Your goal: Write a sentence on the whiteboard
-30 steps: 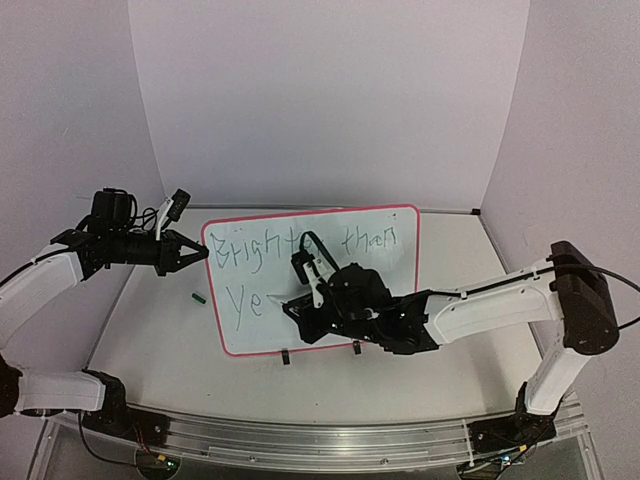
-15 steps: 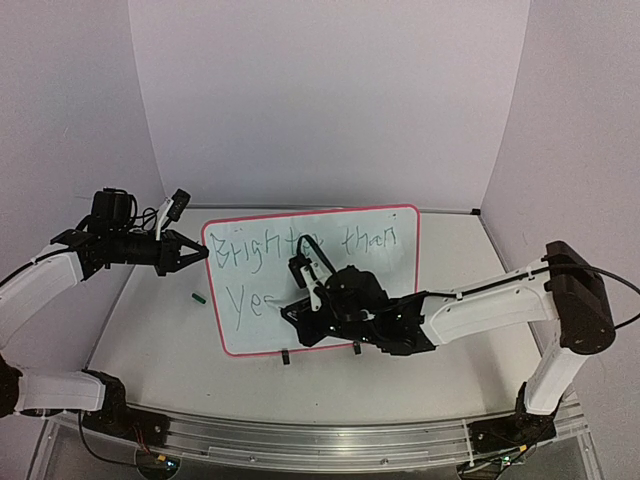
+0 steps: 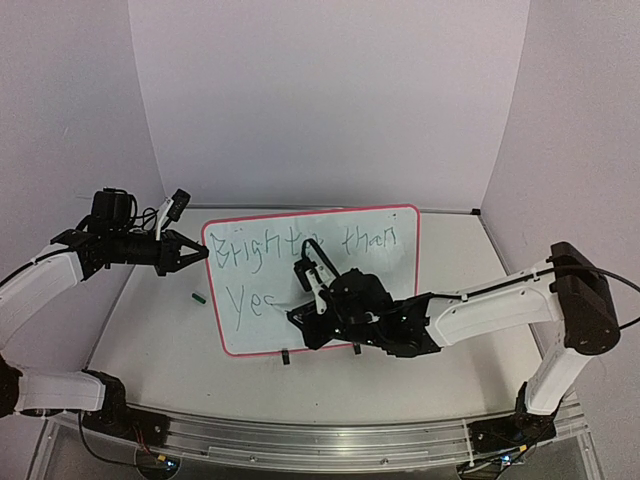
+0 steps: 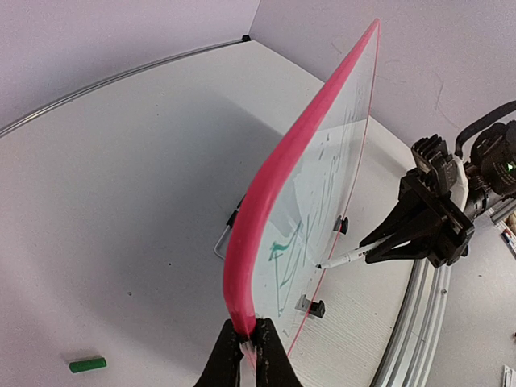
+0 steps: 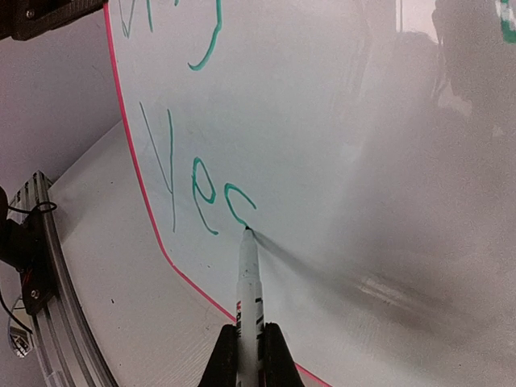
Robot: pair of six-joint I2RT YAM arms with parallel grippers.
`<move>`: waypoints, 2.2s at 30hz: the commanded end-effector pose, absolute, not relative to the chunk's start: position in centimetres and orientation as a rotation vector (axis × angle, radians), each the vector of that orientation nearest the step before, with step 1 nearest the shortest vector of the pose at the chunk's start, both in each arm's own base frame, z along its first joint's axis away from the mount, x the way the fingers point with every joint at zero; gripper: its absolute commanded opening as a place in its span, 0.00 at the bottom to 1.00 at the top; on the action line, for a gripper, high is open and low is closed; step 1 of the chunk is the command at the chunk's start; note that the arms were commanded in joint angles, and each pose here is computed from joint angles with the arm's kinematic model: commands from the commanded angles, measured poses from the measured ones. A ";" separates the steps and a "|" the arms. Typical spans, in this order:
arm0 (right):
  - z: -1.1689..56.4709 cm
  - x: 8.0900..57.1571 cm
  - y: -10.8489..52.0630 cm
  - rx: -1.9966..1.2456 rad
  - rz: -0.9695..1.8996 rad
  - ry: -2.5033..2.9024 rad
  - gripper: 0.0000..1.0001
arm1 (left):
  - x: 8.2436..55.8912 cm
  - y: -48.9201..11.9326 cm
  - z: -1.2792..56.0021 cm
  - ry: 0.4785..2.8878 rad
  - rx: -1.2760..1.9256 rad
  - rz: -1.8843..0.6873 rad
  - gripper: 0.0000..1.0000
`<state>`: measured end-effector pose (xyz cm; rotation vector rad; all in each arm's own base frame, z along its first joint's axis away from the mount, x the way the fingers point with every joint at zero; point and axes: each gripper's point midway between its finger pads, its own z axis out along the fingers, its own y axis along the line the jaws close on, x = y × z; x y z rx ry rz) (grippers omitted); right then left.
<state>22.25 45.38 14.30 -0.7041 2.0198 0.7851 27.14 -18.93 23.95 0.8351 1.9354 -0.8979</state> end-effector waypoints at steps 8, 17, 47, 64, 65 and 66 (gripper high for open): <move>13.5 22.2 44.2 -0.688 0.756 2.066 0.00 | 26.3 -19.1 21.5 2.034 0.860 -0.901 0.00; 14.4 22.4 46.5 -0.717 0.812 2.017 0.00 | 26.4 -19.1 21.4 2.035 0.859 -0.905 0.00; 16.7 22.7 45.0 -0.638 0.833 1.962 0.00 | 26.3 -19.1 21.4 2.035 0.859 -0.901 0.00; 15.3 23.8 44.0 -0.582 0.733 2.005 0.00 | 26.4 -19.0 21.5 2.035 0.857 -0.901 0.00; 15.5 23.8 43.8 -0.574 0.730 2.002 0.00 | 26.3 -19.1 21.5 2.035 0.858 -0.901 0.00; 15.6 23.9 43.5 -0.565 0.722 2.000 0.00 | 26.3 -19.0 21.5 2.035 0.857 -0.901 0.00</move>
